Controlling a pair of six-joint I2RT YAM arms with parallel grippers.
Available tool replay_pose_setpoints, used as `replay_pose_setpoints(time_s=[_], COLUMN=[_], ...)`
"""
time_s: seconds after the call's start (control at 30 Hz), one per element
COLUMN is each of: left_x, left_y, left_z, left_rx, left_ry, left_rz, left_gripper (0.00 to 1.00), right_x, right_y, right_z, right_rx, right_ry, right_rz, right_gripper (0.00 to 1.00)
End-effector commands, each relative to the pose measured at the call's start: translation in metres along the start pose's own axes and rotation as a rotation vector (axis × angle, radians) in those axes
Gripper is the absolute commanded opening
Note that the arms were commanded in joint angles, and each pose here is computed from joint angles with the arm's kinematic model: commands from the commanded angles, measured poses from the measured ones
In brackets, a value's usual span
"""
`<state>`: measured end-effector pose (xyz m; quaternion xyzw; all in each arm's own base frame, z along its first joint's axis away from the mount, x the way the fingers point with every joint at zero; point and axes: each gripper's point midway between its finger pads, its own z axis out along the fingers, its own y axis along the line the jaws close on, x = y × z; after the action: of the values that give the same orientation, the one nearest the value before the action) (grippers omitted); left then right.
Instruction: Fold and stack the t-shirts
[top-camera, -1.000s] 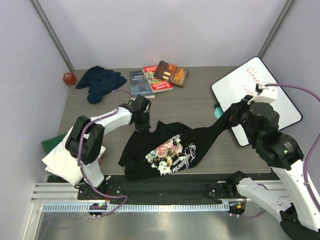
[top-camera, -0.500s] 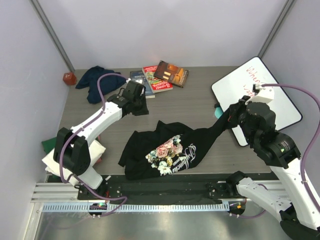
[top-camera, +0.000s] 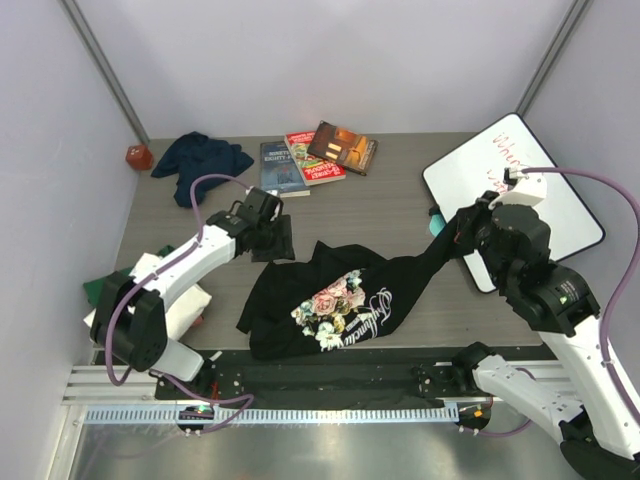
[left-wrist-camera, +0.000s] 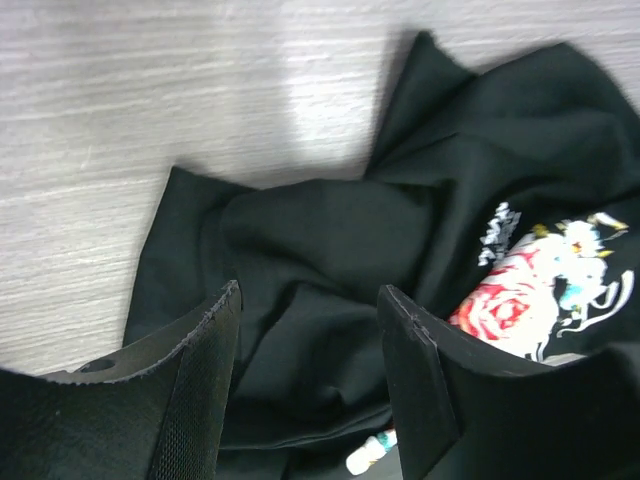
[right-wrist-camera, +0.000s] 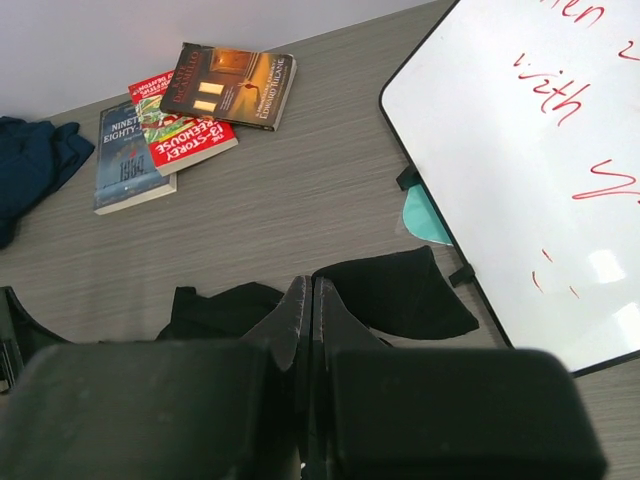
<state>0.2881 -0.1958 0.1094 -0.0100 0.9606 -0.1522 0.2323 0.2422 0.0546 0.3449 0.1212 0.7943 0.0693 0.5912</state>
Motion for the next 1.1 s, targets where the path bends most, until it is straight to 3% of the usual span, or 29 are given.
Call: replay_pose_setpoints(time_s=[0.0,1.07], left_x=[0.007,0.03], left_y=[0.01,0.013], left_z=[0.005,0.05], left_rx=[-0.026,-0.012], left_ry=[0.003,0.074], left_rz=[-0.002,-0.058], left_gripper=[0.58,0.5], right_x=[-0.014,-0.006], right_y=[0.008,0.004], right_z=[0.0,-0.001], right_rx=[-0.03,-0.023], right_ry=[-0.05,-0.043], right_rz=[0.049,0.053], right_gripper=[0.01,0.01])
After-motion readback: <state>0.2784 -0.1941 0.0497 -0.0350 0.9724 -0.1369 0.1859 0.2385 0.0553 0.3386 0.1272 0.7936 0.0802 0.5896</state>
